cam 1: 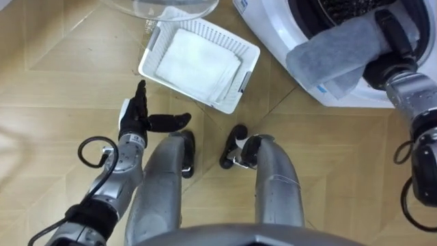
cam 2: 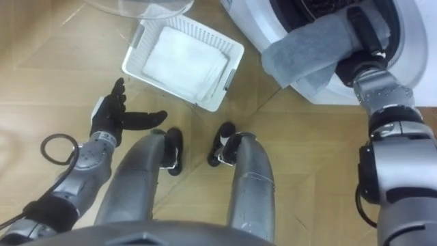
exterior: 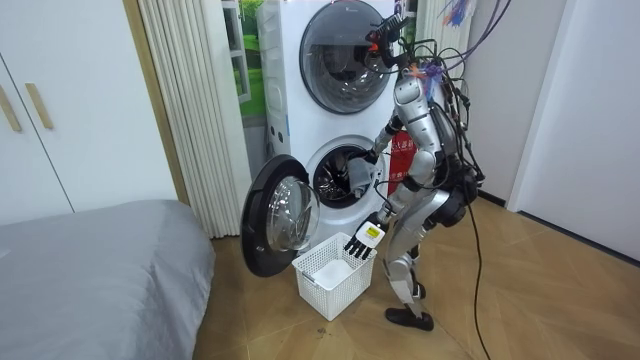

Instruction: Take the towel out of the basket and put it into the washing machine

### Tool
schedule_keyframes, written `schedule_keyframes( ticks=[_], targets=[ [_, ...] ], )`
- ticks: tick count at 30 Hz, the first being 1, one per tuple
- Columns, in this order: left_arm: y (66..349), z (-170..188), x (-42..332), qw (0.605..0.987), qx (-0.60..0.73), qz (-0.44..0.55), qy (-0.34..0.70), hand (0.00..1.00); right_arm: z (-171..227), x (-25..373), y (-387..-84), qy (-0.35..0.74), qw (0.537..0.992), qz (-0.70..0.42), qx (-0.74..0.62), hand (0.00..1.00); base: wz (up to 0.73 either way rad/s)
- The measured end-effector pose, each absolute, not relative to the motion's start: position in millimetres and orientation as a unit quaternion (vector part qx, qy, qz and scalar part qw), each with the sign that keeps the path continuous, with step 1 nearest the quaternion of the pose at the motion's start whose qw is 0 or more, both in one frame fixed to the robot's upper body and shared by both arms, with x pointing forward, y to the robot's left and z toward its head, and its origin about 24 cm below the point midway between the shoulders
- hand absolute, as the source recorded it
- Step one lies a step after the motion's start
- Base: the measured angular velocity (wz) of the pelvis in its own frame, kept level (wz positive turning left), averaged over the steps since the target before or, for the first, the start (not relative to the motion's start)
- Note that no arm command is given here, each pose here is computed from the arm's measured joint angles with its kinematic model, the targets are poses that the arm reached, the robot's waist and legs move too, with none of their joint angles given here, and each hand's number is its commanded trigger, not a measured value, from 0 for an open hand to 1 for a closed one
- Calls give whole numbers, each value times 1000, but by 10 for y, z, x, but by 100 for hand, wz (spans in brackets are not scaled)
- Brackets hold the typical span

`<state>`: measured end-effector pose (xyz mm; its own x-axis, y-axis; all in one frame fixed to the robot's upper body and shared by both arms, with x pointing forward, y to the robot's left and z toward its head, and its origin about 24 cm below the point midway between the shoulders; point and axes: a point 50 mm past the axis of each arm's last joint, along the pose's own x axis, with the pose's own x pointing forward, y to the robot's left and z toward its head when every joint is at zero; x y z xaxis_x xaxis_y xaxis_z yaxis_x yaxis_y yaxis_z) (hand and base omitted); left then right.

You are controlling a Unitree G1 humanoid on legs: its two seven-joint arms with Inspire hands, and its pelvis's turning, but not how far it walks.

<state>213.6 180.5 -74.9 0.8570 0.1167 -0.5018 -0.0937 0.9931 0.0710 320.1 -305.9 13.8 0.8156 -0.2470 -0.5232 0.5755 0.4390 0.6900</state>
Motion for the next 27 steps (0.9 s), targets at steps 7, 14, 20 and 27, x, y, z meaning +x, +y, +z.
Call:
schedule_keyframes(
  ticks=[7, 14, 20, 27],
  targets=[
    [1779, -723, 2123, 966, 43, 55, 250, 0, 242, 3266, -3086, 169, 811, -278, 486, 0, 3],
    [1722, -766, 2061, 964, 45, 56, 258, 0, 308, 3274, -3151, 161, 754, -330, 545, 0, 0],
    [1670, -759, 2079, 965, 46, 46, 254, 0, 385, 3297, -3195, 141, 713, -357, 587, 0, 4],
    [1655, -757, 2083, 966, 43, 44, 253, 0, 409, 3292, -3226, 135, 700, -384, 587, 0, 2]
  ],
)
